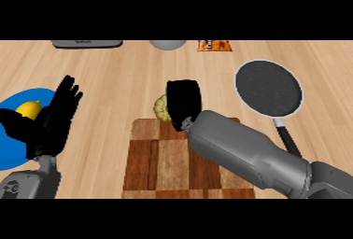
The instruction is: Pick the squash from the cutting board and place it in the pan
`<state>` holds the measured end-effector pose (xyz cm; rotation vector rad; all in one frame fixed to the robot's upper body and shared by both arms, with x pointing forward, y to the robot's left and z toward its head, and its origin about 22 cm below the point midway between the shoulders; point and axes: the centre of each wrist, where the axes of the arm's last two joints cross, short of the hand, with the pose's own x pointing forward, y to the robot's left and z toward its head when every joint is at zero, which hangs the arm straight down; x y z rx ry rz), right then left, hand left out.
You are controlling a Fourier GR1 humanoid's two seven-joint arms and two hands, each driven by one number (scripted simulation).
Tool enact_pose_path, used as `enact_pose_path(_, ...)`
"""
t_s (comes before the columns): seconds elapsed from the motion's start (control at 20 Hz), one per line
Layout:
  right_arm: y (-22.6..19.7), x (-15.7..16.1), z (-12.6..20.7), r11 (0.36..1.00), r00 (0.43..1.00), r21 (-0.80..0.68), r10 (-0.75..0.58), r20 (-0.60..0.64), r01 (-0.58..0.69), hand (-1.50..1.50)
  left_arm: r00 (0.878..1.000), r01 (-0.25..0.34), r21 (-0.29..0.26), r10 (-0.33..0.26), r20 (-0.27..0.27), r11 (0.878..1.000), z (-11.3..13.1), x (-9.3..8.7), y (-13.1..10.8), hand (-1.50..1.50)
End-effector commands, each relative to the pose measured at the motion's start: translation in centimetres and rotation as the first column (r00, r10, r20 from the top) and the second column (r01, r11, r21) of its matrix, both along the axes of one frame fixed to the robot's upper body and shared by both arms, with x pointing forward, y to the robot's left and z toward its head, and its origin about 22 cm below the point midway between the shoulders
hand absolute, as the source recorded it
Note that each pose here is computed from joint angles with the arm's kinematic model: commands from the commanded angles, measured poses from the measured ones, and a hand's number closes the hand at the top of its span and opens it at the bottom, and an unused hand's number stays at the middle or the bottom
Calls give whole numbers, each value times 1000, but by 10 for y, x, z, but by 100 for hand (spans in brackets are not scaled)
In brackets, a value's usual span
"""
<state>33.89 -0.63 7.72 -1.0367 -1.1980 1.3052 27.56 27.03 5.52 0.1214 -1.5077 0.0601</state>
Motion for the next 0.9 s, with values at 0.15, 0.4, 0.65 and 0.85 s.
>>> enact_pose_path(0.15, -9, -10, 67, 1000, 939, 26, -23, 344, 15, 150, 1000, -7, 2, 7, 7, 1000, -10, 0, 7, 0)
enact_pose_path(0.4, -23, -31, 105, 993, 934, 89, -103, 342, 77, 150, 1000, 4, -14, -4, 3, 1000, -1, -5, 6, 0)
enact_pose_path(0.65, -67, -4, 129, 973, 902, 161, -215, 375, 165, 150, 1000, 0, 9, 0, 7, 1000, -1, 9, 3, 0)
enact_pose_path(0.85, -113, 23, 114, 952, 867, 194, -298, 399, 238, 150, 1000, 26, 12, -26, 6, 1000, 0, -2, 10, 0)
